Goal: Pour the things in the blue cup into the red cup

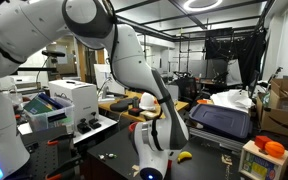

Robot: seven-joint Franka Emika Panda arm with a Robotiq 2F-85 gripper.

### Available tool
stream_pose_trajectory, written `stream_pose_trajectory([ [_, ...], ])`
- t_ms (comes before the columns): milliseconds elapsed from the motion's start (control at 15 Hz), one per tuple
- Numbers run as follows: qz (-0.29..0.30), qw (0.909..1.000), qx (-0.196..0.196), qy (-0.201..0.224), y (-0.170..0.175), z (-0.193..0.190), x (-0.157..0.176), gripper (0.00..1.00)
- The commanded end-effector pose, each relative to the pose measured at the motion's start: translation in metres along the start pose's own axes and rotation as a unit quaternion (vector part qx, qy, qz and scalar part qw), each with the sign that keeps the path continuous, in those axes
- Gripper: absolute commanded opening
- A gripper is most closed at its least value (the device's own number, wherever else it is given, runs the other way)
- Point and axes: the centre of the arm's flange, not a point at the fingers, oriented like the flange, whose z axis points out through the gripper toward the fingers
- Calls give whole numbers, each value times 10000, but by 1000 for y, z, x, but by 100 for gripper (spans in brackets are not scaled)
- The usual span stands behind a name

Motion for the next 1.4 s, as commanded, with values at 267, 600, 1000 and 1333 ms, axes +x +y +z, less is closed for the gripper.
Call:
stream_pose_trajectory([
  [267, -58, 9996, 213, 177, 2, -8, 1, 1],
  [600, -11, 9993, 326, 199, 5, -11, -3, 1],
  [1000, 37, 9989, 402, 219, 9, -11, -7, 1],
  [1333, 33, 9990, 384, 239, 13, -7, -4, 1],
])
